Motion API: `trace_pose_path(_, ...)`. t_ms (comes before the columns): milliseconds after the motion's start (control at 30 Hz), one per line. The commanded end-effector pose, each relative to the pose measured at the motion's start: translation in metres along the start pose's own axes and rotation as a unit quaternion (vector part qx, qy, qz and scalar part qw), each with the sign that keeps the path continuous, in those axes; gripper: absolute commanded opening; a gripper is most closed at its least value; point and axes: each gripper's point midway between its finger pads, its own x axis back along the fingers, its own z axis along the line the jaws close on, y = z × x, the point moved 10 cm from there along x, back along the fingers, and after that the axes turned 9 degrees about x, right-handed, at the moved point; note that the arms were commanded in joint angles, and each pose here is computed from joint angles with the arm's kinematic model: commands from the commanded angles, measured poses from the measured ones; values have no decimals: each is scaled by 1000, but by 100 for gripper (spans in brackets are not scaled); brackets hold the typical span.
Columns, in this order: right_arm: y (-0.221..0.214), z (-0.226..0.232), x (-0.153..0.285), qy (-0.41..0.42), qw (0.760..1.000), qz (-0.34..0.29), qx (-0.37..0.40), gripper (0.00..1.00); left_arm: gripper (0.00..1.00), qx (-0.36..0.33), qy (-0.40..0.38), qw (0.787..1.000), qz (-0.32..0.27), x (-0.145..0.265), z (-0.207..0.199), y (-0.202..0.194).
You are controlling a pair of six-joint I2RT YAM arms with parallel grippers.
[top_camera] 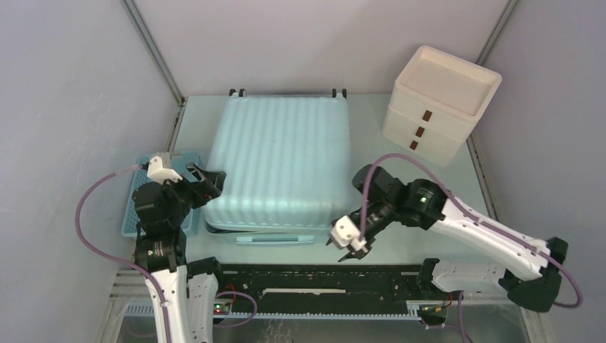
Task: Open, take out, and arrange the luggage
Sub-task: Adjust the luggage at the center of the board.
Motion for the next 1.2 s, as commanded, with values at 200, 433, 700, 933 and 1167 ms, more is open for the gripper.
trace_pose_path(200,17,-51,-102,-59,985,157,40,56,89,-44,2,999,-31,17,-6,3)
trace_pose_path(433,-1,-71,-159,-129,968,213,37,56,92,-64,48,996,-49,15,5,5)
trace_pose_path(700,-37,-79,-186,-167,944,281,35,56,93,-79,63,990,-101,34,2,6)
trace_pose_path(933,-58,-75,-195,-147,939,309,19,53,93,-87,55,987,-124,54,-8,9)
trace_pose_path(1167,-70,-76,-186,-137,936,323,-2,34,93,-92,40,988,-118,57,-11,8)
